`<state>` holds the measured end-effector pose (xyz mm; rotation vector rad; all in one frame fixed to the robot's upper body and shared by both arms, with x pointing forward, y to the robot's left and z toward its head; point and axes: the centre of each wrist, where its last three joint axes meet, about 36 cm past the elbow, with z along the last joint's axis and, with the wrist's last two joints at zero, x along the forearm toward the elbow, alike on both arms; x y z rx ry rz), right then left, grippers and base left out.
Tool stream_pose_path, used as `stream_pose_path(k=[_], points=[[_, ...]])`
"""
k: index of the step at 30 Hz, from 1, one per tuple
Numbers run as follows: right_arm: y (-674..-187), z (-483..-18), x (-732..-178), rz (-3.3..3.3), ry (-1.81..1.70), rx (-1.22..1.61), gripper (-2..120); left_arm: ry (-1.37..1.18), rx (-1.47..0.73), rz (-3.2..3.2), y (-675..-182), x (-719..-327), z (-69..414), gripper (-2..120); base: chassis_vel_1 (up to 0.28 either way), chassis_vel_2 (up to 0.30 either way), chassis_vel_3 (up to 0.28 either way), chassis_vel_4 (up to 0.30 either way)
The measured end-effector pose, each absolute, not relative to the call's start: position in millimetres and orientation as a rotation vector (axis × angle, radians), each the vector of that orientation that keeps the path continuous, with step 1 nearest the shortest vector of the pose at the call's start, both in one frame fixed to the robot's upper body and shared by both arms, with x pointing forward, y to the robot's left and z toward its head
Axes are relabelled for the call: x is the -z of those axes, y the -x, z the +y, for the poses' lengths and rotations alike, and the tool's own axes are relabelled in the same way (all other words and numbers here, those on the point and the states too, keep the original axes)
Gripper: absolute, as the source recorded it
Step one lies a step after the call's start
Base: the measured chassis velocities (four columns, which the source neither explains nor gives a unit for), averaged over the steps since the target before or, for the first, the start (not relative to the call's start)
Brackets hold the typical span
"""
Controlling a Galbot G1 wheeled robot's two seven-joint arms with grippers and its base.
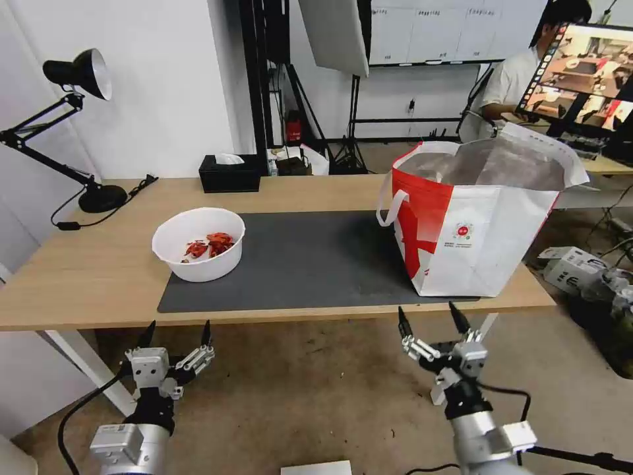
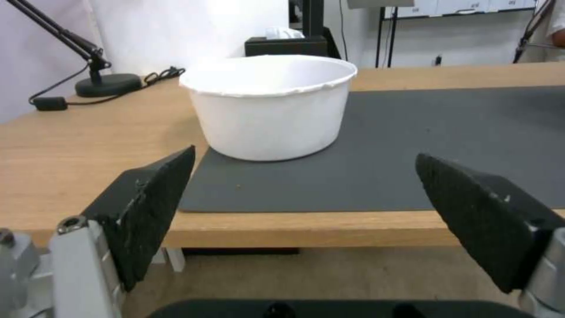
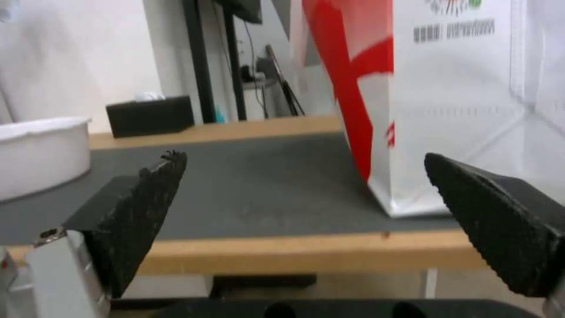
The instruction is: Pick up the trash from the table and place it into the takeout bag.
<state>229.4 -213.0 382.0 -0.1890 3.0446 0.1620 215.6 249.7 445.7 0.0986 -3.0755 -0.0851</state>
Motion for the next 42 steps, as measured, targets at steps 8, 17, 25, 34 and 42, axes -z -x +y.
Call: stream_pose_path(k=[8,17,25,34,42], points=[[-224,-206,-371,3.116,0.106,-0.138,100,-0.092,0.087,-3.074,-216,-445,250,100,0.0,0.0,0.0,0.0],[-223,-205,-373,3.133,0.083,-0.13,100,-0.084,0.082,-3.073,-217,-444,249,100,0.0,0.0,0.0,0.0],[-223,-205,-376,3.14,0.087,-0.13,100,-0.086,0.079,-3.073,-217,-443,248,100,0.0,0.0,0.0,0.0],[-229,-206,-380,3.114,0.099,-0.117,100,-0.088,0.075,-3.07,-217,-442,248,100,0.0,0.0,0.0,0.0],[-234,-210,-380,3.109,0.109,-0.086,100,-0.086,0.075,-3.065,-218,-440,248,100,0.0,0.0,0.0,0.0]])
